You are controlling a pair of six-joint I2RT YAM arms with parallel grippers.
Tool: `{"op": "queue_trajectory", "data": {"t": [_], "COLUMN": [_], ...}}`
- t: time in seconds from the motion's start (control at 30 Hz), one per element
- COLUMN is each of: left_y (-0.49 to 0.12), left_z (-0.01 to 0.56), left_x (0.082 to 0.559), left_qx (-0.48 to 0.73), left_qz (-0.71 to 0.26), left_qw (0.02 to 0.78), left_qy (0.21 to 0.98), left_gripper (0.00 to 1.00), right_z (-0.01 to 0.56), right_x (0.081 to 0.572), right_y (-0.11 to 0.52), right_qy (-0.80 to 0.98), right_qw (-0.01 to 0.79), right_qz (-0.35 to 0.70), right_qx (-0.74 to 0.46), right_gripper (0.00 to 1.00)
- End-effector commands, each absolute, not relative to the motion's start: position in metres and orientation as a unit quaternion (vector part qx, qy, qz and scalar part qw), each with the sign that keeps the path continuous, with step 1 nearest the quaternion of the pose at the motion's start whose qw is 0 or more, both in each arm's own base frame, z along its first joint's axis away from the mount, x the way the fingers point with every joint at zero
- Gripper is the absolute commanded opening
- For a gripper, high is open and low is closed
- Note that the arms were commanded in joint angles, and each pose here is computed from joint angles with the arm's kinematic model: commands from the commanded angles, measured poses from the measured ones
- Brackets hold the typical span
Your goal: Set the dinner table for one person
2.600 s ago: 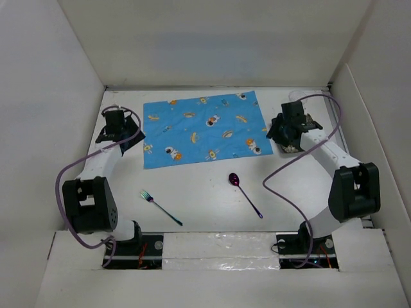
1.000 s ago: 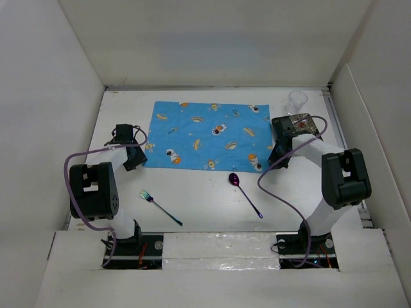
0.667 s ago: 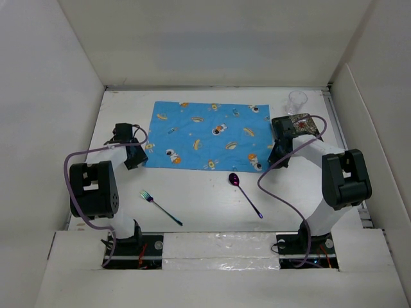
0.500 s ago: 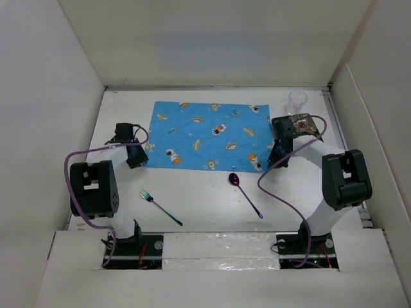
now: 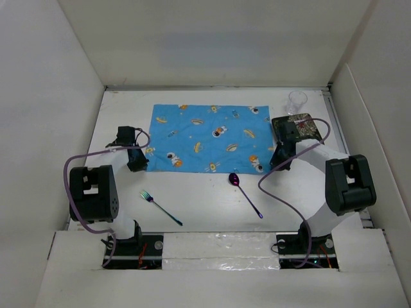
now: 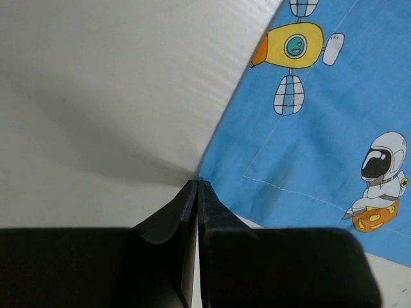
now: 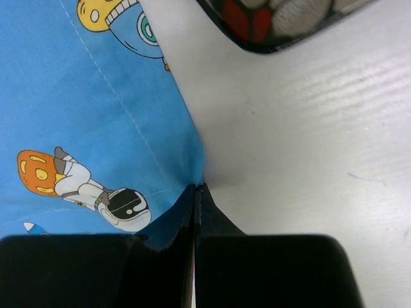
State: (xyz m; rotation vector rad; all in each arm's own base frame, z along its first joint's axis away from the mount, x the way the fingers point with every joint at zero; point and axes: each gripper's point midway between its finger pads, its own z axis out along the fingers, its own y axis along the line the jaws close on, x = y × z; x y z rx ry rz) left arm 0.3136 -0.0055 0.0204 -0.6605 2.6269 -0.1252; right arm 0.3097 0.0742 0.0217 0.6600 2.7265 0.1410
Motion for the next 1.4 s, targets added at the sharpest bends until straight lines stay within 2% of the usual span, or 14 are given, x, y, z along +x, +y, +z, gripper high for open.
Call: {"op": "queue_trajectory", "data": {"t": [0.0, 0.17, 0.47, 0.6, 0.7, 0.73, 0.83, 0.87, 0.93, 0.97, 1.07, 1.1, 1.27, 1.37], "left_y": [-0.009, -0.02, -0.014, -0.007, -0.004, -0.003, 0.003, 0.005, 0.006, 0.003, -0.005, -0.01, -0.024, -0.054], "left_z": [0.027, 0.031, 0.042, 0.049, 0.052, 0.054, 0.066, 0.069, 0.084, 0.088, 0.094, 0.101, 0.129, 0.153], "left_x": [0.287, 0.286, 0.282, 0.281, 0.283, 0.284, 0.29, 0.291, 0.3, 0.3, 0.302, 0.302, 0.314, 0.324], "left_qx": [-0.243, -0.25, -0.279, -0.296, -0.297, -0.297, -0.298, -0.297, -0.286, -0.282, -0.28, -0.282, -0.254, -0.212], "left_qz": [-0.037, -0.066, -0.057, -0.063, -0.058, -0.057, -0.043, -0.039, -0.043, -0.051, -0.074, -0.092, -0.108, -0.156], "left_qw": [0.195, 0.182, 0.189, 0.201, 0.21, 0.215, 0.229, 0.233, 0.258, 0.253, 0.253, 0.264, 0.308, 0.328], "left_qy": [0.949, 0.949, 0.94, 0.931, 0.93, 0.929, 0.926, 0.925, 0.922, 0.924, 0.923, 0.918, 0.91, 0.908], "left_gripper": [0.0, 0.0, 0.0, 0.0, 0.0, 0.0, 0.0, 0.02, 0.28, 0.37, 0.38, 0.39, 0.39, 0.37], "right_z": [0.03, 0.029, 0.03, 0.032, 0.037, 0.038, 0.055, 0.066, 0.087, 0.101, 0.117, 0.122, 0.114, 0.101], "right_x": [0.305, 0.302, 0.299, 0.3, 0.301, 0.301, 0.309, 0.312, 0.325, 0.333, 0.348, 0.359, 0.373, 0.38], "right_y": [0.068, 0.062, 0.063, 0.065, 0.071, 0.073, 0.075, 0.077, 0.074, 0.068, 0.051, 0.029, -0.005, -0.03], "right_qy": [0.955, 0.954, 0.958, 0.96, 0.962, 0.962, 0.96, 0.957, 0.949, 0.942, 0.924, 0.899, 0.835, 0.79], "right_qw": [0.179, 0.175, 0.169, 0.167, 0.163, 0.161, 0.173, 0.185, 0.212, 0.229, 0.264, 0.289, 0.299, 0.3], "right_qz": [0.053, 0.05, 0.055, 0.06, 0.075, 0.079, 0.096, 0.104, 0.116, 0.12, 0.122, 0.137, 0.189, 0.211], "right_qx": [0.231, 0.236, 0.225, 0.216, 0.207, 0.204, 0.199, 0.197, 0.205, 0.215, 0.248, 0.3, 0.42, 0.491], "right_gripper": [0.0, 0.0, 0.0, 0.04, 0.2, 0.31, 0.44, 0.47, 0.54, 0.55, 0.55, 0.55, 0.56, 0.56]}}
